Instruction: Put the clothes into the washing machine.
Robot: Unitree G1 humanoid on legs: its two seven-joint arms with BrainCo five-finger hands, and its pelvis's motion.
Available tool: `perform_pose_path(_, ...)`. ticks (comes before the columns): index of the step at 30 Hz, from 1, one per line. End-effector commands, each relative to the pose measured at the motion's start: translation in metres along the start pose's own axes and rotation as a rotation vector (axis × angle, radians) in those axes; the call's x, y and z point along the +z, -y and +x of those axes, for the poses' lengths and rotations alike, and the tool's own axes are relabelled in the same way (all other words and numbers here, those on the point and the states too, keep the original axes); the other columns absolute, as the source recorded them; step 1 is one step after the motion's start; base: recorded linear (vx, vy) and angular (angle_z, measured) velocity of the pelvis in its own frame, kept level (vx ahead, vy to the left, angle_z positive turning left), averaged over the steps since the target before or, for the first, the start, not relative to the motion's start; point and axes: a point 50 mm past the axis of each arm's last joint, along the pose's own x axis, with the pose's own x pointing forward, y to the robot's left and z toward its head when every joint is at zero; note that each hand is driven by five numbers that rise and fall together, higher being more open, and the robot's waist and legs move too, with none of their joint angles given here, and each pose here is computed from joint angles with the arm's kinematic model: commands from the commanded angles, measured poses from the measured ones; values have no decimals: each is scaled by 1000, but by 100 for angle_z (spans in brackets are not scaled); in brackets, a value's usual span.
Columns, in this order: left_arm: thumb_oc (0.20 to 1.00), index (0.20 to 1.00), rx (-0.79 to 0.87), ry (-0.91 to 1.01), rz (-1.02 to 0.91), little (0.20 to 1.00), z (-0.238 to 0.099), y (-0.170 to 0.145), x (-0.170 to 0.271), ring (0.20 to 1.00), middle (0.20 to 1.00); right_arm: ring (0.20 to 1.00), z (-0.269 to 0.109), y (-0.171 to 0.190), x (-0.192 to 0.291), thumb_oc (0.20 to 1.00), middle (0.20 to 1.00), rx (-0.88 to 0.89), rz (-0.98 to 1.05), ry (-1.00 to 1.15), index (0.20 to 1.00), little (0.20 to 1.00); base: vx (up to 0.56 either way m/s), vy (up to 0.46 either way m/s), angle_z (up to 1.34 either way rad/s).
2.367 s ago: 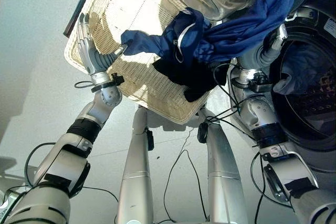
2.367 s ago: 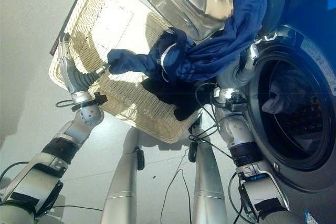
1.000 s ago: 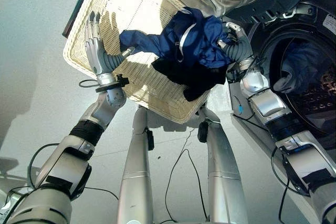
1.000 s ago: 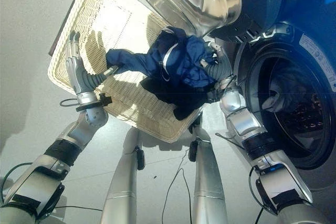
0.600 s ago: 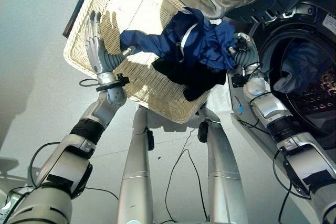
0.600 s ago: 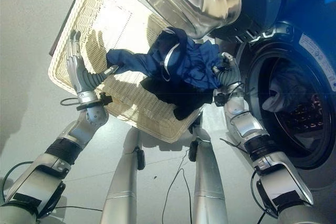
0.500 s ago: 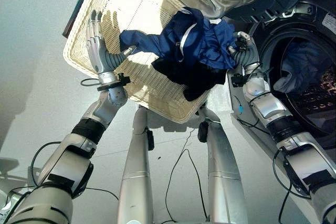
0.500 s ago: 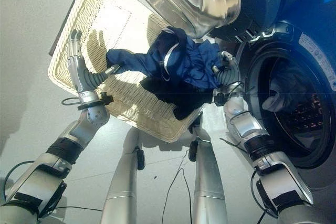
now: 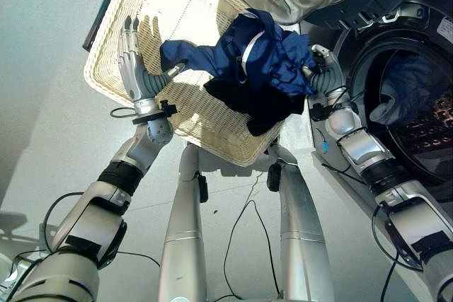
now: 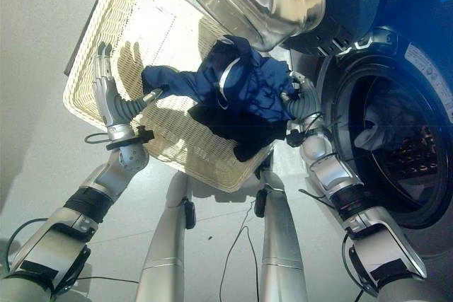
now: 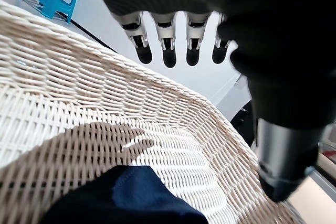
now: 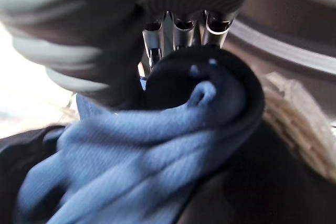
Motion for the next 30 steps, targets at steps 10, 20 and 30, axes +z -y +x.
perform_pose_path(10,1000,1000,43,47,-106,1000,7,12,25,1000,1000,200,15,-28,30,200,200,73,-70,117,200,200,0,0,0)
perform_pose_path(20,1000,1000,67,19,-79,1000,3,6,12,1000,1000,200,-9,20,-34,200,200,-302,178,-205,200,200,3,15,2)
perform_pose_path(30,1000,1000,77,25,-29,1000,-2,-5,-4,1000,1000,200,-75,83,-122,200,200,-833,657,-575,200,200,5,-16,-1)
